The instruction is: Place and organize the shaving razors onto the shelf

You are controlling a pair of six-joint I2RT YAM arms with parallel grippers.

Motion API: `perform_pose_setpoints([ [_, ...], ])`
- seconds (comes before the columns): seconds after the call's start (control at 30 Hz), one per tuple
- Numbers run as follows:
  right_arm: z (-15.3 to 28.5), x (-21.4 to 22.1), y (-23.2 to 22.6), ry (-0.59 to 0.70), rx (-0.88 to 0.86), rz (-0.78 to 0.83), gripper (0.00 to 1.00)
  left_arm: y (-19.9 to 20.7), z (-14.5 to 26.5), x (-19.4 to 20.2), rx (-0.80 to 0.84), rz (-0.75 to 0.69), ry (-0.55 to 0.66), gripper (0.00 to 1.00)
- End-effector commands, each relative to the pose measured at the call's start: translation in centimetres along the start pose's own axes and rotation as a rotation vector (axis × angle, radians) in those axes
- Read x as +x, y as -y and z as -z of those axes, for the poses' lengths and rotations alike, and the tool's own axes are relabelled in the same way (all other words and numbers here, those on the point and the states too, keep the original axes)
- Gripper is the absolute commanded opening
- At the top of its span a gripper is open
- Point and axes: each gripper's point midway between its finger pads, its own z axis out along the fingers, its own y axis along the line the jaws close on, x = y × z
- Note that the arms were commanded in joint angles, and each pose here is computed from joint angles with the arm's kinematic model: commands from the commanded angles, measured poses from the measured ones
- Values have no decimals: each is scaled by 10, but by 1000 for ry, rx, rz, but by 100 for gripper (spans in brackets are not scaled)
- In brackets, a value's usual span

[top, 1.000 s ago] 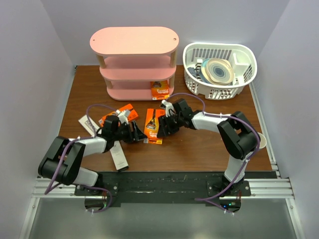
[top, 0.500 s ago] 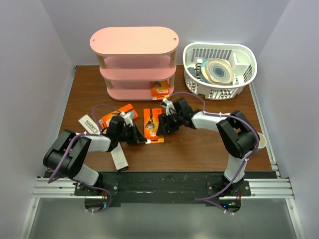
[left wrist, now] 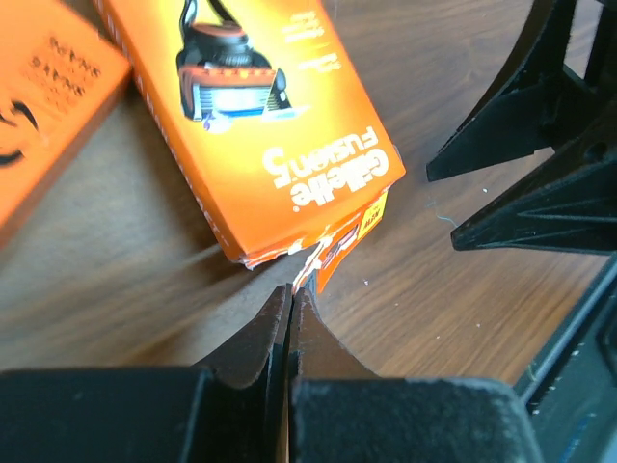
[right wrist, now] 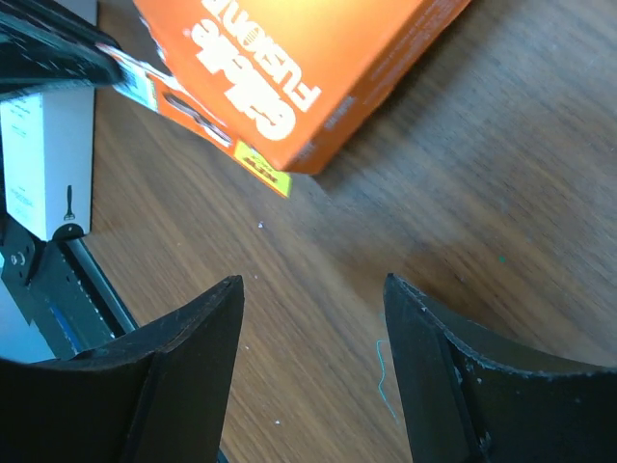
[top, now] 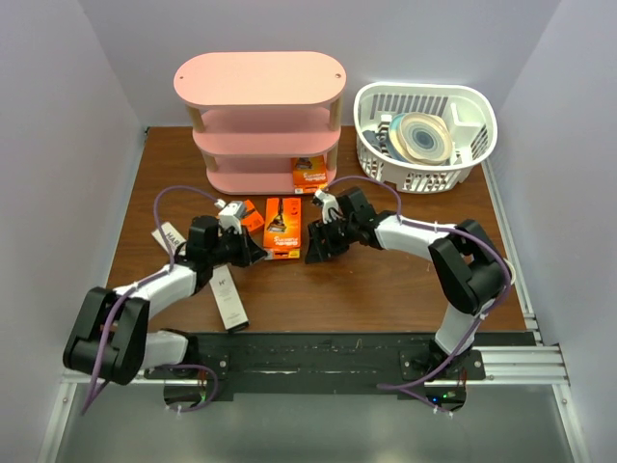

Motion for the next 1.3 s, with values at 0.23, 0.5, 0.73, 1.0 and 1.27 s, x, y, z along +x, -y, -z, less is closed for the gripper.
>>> perform_pose_setpoints([
  [0.23,6,-25,-8,65,-26,-73,78,12,20,-42,60,-183,88,0],
  [0.5,-10,-62,-23,175,-268,-572,99,27,19,-44,167,-192,19,0],
  [0.73,-18,-73,-29,189,-376,-647,96,27,16,-37,187,-182,-11,0],
  [1.0,-14,-92,-46,239,-479,-500,56,22,16,-42,159,-210,-1,0],
  [1.27,-9,-74,-45,216,-442,-441,37,22,24,-63,132,-241,45,0],
])
